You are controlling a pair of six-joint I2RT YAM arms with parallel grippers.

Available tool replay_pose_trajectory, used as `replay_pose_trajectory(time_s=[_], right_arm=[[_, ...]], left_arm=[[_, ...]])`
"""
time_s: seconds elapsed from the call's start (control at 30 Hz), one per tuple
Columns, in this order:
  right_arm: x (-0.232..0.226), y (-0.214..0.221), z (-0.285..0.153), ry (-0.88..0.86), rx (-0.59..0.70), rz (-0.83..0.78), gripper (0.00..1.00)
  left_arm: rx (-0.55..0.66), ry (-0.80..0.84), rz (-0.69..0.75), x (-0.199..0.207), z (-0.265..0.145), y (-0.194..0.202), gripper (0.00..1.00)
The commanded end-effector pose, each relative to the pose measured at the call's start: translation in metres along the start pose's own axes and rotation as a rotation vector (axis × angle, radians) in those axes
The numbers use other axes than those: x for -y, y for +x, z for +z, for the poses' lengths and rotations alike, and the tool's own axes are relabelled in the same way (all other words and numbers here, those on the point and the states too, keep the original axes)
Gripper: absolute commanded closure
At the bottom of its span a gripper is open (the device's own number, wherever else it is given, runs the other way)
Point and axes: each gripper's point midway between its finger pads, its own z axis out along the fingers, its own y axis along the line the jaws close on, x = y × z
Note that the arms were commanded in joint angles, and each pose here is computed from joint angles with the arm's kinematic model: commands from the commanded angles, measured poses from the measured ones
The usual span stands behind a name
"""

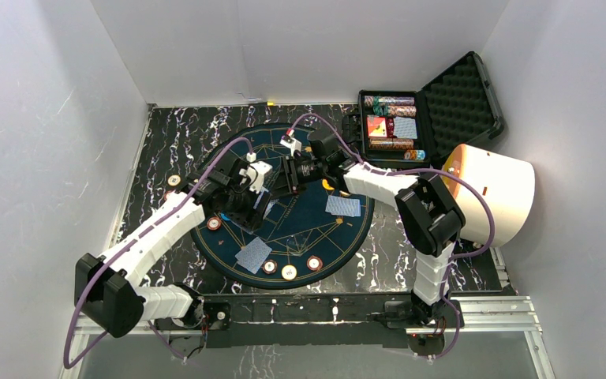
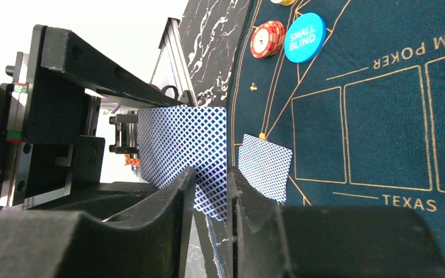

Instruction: Distribute texas hold em gaming equipment

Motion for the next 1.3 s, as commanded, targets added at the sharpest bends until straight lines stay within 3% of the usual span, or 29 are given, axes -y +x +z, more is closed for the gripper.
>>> replay_pose_trajectory(time_s=[0.0, 0.37, 0.53, 0.7, 0.93, 1.07, 1.23, 1.27], right_arm=[[-0.039, -0.025, -0.018, -0.048, 0.060, -0.106, 0.69], [-0.046, -0.029, -0.031, -0.043, 0.082, -0.108, 0.83], [-0.047, -0.031, -0.042, -0.044, 0.095, -0.108, 1.00], [-0.044, -0.030, -0.049, -0.057, 0.089, -0.090, 1.00], [-0.044, -0.042, -0.091, 0.016, 0.213, -0.226, 1.00], [-0.024, -0.043, -0.101, 0.148, 0.269, -0.527, 1.00], [-0.009, -0.009, -0.086, 0.181, 0.139, -1.382, 1.00], [-0.005, -0.004, -0.082, 0.170, 0.103, -1.488, 1.00]], left_arm=[[0.008, 0.014, -0.011, 0.002, 0.001, -0.002, 1.00], [-0.008, -0.007, -0.028, -0.001, 0.005, 0.002, 1.00], [-0.007, -0.018, -0.038, -0.003, 0.004, 0.003, 1.00], [-0.002, -0.029, -0.047, -0.004, 0.005, 0.003, 1.00], [-0.007, -0.059, -0.115, -0.013, 0.007, 0.010, 1.00], [-0.011, -0.110, -0.197, -0.031, 0.003, 0.015, 1.00], [-0.023, -0.157, -0.279, -0.056, 0.000, 0.018, 1.00], [-0.027, -0.163, -0.289, -0.060, 0.000, 0.018, 1.00]])
